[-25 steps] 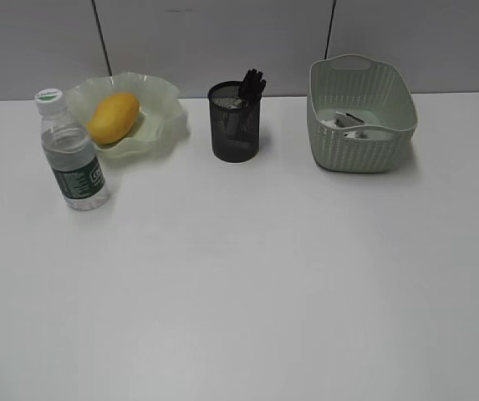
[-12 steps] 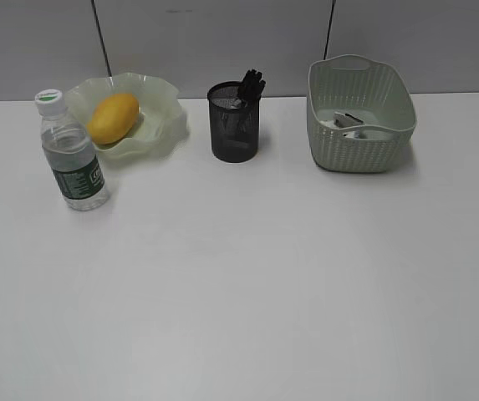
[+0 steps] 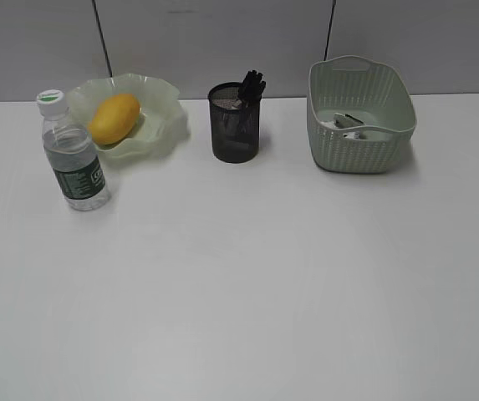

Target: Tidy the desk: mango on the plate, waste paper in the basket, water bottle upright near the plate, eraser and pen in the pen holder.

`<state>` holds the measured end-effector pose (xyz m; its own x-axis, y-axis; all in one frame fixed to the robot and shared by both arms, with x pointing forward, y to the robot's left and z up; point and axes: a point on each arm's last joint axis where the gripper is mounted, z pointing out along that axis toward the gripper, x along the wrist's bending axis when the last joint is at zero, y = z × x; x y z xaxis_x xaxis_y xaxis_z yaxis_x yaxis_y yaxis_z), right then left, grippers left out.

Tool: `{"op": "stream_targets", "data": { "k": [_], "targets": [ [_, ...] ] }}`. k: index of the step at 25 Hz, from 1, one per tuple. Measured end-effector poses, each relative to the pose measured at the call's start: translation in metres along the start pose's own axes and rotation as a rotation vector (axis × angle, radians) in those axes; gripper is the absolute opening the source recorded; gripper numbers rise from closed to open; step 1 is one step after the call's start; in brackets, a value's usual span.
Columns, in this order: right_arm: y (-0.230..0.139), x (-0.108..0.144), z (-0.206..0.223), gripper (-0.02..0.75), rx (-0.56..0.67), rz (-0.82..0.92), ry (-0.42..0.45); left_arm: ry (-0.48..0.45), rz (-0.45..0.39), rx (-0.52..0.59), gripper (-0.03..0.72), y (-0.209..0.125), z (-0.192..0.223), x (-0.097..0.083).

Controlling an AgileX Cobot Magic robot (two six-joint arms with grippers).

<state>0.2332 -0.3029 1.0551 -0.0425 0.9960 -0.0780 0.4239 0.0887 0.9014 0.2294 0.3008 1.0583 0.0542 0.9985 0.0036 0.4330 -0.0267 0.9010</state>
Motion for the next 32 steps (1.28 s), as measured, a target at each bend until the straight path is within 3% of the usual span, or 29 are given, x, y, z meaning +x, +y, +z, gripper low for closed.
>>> {"op": "stream_targets", "data": {
  "k": [32],
  "targets": [
    [-0.0001, 0.0005, -0.0002, 0.436, -0.001, 0.005, 0.002, -0.001, 0.0, 0.0, 0.407, 0.0, 0.0, -0.0001]
  ]
}}
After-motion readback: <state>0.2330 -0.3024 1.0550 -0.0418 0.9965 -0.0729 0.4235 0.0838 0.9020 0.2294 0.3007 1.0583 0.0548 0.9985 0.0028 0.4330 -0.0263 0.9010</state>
